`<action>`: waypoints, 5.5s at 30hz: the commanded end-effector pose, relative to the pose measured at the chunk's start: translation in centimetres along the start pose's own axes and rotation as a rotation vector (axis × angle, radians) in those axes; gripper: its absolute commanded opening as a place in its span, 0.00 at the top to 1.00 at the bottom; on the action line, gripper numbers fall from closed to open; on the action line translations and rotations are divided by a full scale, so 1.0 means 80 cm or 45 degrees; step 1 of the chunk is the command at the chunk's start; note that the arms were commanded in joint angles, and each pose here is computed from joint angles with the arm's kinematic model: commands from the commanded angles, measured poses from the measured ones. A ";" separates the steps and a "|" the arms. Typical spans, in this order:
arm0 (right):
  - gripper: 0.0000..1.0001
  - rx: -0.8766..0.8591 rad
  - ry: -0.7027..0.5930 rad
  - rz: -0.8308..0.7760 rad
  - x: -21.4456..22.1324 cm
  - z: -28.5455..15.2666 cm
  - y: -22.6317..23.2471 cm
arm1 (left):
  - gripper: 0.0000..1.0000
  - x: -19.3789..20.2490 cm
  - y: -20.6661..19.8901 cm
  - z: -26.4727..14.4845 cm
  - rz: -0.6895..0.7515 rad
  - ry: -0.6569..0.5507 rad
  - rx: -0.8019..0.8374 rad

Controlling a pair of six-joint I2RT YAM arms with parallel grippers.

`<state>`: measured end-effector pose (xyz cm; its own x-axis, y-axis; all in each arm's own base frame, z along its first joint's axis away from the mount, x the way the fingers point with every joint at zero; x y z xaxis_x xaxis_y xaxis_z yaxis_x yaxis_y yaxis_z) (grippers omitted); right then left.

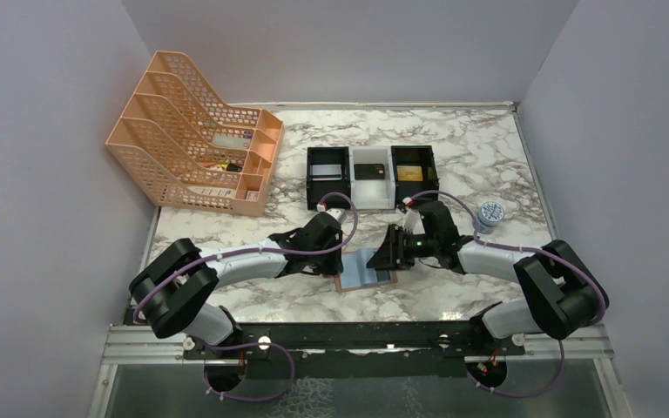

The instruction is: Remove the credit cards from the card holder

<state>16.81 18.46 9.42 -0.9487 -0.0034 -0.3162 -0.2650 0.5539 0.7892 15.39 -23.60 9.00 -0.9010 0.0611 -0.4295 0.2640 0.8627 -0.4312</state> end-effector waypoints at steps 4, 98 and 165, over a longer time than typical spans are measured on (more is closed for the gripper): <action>0.55 -0.180 0.020 0.012 -0.002 0.002 0.014 | 0.83 -0.012 -0.011 -0.004 0.026 -0.047 0.010; 0.46 0.125 -0.020 -0.011 0.004 -0.005 0.002 | 0.71 -0.004 -0.011 -0.002 0.038 -0.002 -0.001; 0.46 -0.366 0.088 -0.023 -0.005 0.006 0.044 | 0.71 -0.017 -0.014 -0.013 0.013 -0.101 -0.021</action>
<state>16.23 20.23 11.79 -0.9558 -0.0401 -0.2912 -0.2869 0.3427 0.8945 15.37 -23.45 9.16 -0.8966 0.0578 -0.4390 0.2499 0.8845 -0.3940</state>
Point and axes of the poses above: each gripper's point midway between its finger pads, its own z axis out along the fingers, its own y axis along the line the jaws close on, x = y × z, the point moved 8 cm from there along -z, back along the fingers, and after that the axes turned 4 degrees about -z, right-handed, at the moved point
